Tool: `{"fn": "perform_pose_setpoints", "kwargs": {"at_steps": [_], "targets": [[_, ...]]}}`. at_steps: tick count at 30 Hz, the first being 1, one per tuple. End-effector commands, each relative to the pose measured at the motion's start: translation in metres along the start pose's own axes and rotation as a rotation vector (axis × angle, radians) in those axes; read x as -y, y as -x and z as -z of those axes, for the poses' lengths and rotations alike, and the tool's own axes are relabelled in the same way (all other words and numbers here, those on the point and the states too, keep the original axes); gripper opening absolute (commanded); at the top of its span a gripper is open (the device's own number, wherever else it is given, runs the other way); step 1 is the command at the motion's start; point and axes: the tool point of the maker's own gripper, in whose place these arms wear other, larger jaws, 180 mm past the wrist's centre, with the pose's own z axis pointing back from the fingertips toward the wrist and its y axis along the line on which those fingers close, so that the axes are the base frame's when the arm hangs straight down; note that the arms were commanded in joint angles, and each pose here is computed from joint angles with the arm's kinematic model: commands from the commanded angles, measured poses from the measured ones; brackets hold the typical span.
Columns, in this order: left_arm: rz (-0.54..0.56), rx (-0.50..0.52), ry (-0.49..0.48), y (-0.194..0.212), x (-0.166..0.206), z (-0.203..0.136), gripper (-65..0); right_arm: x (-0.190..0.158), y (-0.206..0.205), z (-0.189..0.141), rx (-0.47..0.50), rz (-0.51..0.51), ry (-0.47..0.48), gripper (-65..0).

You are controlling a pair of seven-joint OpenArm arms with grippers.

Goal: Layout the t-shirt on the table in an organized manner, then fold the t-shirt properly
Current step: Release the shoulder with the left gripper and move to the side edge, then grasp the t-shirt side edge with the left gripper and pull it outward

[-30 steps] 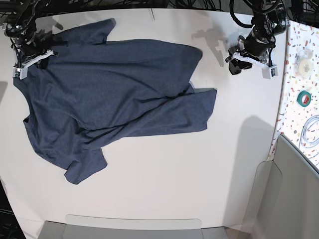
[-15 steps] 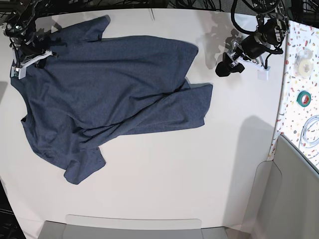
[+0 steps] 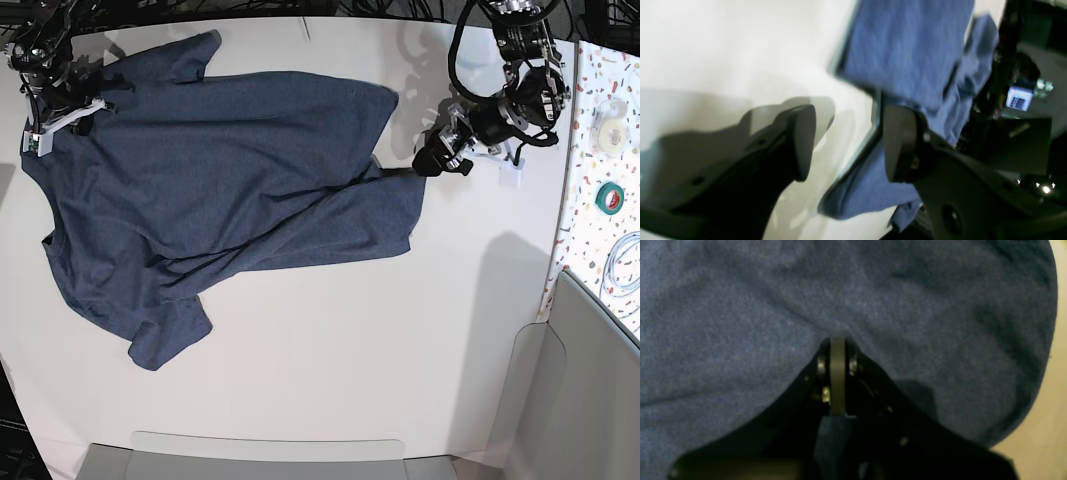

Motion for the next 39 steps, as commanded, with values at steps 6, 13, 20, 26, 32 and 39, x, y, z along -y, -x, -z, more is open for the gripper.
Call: {"fn": "perform_pose_setpoints", "kwargs": {"at_steps": [6,13,20,26,32,39], "targets": [[0.017,0.019,0.067,-0.018,0.027,0.000,-33.0,0.004,0.011,-0.002,-0.053,-0.013,0.015,-65.0],[0.021,0.026,0.075,-0.021,0.032,0.002,-33.0,-0.001,0.015,-0.001,-0.057,-0.002,0.009,-65.0],[0.320,0.006,-0.064,-0.026,0.043,-0.001,-33.1,-0.001,0.014,-0.001,-0.055,-0.004,0.008,-65.0],[0.899,-0.007,-0.211,-0.011,0.061,0.000,-33.9,-0.001,0.013,-0.001,-0.054,-0.005,0.009,-65.0],[1.330,-0.042,-0.334,0.012,0.039,0.013,-37.8,0.000,0.014,-0.001,-0.055,-0.005,0.010,-65.0],[1.660,0.090,-0.479,0.006,0.049,0.020,-37.7,0.000,0.014,-0.001,-0.055,-0.005,0.010,-65.0]]}}
